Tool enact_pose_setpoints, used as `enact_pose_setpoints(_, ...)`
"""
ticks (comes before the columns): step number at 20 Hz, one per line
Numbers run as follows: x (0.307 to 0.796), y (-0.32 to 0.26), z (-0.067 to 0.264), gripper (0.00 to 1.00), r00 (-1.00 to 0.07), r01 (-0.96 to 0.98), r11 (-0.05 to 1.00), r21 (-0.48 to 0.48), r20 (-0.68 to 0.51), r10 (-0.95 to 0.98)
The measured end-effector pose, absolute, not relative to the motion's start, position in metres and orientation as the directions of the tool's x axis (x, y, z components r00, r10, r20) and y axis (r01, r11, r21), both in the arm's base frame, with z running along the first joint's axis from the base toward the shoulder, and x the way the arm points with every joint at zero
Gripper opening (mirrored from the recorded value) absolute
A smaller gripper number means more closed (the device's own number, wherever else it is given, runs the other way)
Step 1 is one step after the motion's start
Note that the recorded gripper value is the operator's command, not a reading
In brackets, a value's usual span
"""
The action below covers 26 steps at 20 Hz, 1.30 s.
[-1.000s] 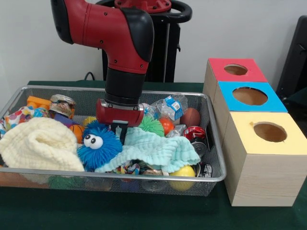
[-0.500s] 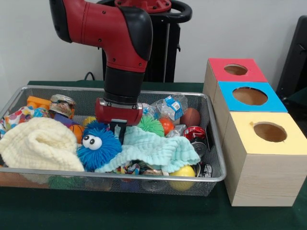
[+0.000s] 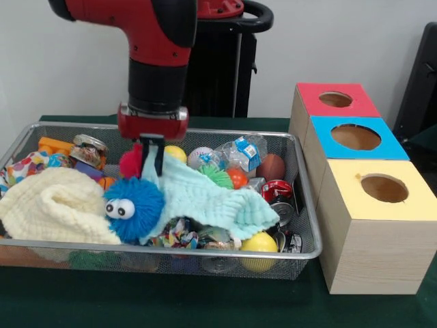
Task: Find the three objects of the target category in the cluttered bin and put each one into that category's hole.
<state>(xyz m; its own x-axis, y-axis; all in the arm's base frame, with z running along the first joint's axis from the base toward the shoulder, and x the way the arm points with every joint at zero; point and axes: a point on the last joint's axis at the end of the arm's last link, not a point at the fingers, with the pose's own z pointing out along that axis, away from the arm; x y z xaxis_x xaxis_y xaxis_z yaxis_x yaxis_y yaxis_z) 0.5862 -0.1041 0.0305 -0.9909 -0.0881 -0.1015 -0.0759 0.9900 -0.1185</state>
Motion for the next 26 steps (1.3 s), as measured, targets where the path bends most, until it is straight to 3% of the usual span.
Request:
enact_pose_setpoints(2, 0.580, -0.114, 0.062, 0.00, -0.999, -0.039, 0.995, -0.087, 0.022, -0.037)
enact_pose_setpoints(6, 0.576, -0.121, 0.090, 0.00, -0.993, -0.015, 0.997, -0.069, 0.121, -0.007)
enact_pose_setpoints(8, 0.576, -0.128, 0.122, 0.00, -0.979, 0.003, 0.998, -0.062, 0.201, 0.016)
enact_pose_setpoints(15, 0.599, -0.132, 0.162, 0.00, -0.983, 0.004, 0.997, -0.077, 0.185, 0.018)
enact_pose_setpoints(26, 0.627, -0.140, 0.188, 0.00, -0.990, 0.006, 0.995, -0.096, 0.137, 0.019)
